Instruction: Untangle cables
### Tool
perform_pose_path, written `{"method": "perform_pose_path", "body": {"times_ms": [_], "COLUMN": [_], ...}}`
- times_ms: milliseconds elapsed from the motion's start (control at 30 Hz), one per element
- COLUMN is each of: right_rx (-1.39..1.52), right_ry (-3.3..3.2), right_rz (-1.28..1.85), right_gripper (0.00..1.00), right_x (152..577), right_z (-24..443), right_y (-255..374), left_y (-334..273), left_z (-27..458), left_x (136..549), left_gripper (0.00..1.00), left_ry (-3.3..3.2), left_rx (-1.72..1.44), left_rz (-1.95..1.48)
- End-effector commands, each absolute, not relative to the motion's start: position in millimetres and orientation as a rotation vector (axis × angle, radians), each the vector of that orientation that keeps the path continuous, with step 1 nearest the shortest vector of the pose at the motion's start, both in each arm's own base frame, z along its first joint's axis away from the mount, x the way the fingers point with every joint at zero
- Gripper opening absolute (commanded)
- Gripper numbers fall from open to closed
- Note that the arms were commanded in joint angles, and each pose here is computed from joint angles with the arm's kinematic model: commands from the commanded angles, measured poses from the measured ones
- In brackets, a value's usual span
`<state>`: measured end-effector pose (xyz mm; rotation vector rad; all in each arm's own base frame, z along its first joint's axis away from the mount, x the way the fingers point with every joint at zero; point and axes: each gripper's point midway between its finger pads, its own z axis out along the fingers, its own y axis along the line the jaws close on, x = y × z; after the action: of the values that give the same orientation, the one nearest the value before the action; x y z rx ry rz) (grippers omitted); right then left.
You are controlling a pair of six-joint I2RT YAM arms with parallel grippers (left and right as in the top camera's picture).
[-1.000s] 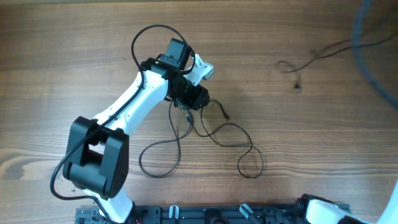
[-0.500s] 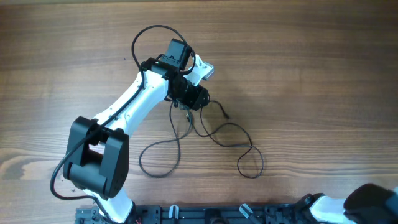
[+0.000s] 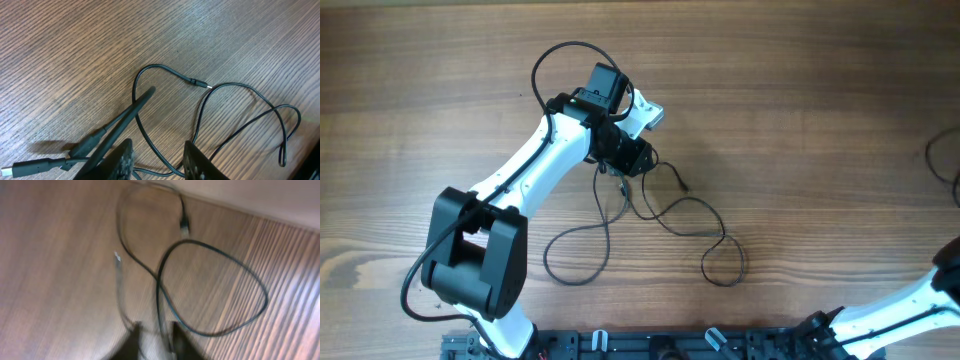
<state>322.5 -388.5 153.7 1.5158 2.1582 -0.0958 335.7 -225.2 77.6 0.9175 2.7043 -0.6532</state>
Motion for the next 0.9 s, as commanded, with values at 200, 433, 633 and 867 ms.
{"method": "perform_pose_path", "body": {"times_ms": [200, 433, 633, 867], "right_rx": [2.075, 1.628, 0.628, -0.197], "right_ry": [2.212, 2.661, 2.982, 3.156], "right_rz": [0.216, 0.605, 0.776, 0.580], "right_gripper": [1.00, 1.00, 1.00, 1.00], "right_x": [300, 329, 382, 382], "right_z": [98, 108, 116, 107], "right_y": [-304, -202, -75, 72], "left_y": [-226, -226, -175, -118], "left_z": [89, 90, 96, 190], "left_x": [342, 345, 395, 398], "left_gripper": [0.37, 0.31, 0.29, 0.41], "left_ry": [2.678, 2.670, 2.731, 2.654], "left_rx": [0.884, 0.883, 0.388, 0.109], "left_rz": [-0.653, -0.640, -0.378, -0.516]}}
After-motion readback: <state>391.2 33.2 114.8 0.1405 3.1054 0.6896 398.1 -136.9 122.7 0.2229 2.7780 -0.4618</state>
